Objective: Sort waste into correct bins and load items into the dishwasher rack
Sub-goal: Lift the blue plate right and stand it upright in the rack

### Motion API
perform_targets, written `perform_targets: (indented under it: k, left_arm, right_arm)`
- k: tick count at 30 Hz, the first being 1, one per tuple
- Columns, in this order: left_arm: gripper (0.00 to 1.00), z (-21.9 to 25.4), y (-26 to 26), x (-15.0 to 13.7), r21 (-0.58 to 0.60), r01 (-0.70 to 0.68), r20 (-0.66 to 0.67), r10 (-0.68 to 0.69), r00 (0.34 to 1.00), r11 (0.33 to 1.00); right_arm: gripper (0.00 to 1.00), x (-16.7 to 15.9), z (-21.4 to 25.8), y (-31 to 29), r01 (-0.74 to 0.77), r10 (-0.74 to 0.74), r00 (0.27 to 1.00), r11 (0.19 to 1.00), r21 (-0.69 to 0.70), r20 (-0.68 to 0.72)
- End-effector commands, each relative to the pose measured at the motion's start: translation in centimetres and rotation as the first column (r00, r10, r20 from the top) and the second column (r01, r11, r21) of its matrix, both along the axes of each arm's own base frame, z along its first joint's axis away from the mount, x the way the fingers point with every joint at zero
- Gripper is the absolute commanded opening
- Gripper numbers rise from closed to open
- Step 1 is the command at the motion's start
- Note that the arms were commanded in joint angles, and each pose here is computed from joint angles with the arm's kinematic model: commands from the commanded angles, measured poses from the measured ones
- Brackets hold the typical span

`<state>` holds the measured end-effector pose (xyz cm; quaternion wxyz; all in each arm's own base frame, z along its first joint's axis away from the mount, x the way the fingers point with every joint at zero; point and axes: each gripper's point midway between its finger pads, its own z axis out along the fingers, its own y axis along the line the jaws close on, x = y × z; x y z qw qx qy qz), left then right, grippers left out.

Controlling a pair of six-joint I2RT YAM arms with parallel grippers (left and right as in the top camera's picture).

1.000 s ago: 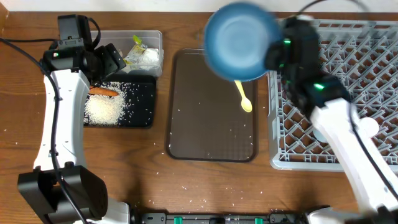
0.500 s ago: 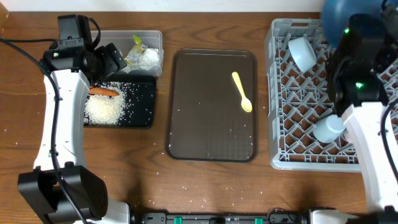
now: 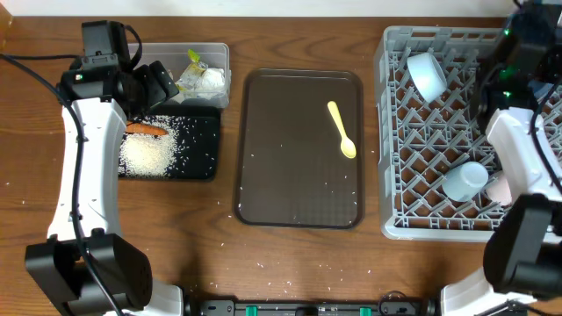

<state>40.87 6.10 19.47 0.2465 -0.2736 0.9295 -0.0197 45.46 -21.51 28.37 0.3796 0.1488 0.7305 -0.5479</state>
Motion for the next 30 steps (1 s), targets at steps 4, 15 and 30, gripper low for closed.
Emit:
perform_targets:
  k: [4,15,30]
  left_arm:
    - [0.98,0.0,0.1,0.0,0.005,-0.001,-0.003,0.001,1.0,1.0]
    - [0.98,0.0,0.1,0.0,0.005,-0.001,-0.003,0.001,1.0,1.0]
    - [0.98,0.0,0.1,0.0,0.005,-0.001,-0.003,0.001,1.0,1.0]
  right_arm:
    - [0.01,-1.5,0.2,-3.2,0.079,-0.08,0.996,0.996,-0.032,-0.047]
    - [0.01,1.2,-1.2,-4.2,-0.119,0.12,0.991,0.993,0.023,-0.054]
    - [0.01,1.9,-3.3,-5.2,-0.063,0.058,0.992,0.997,-0.036,-0.112]
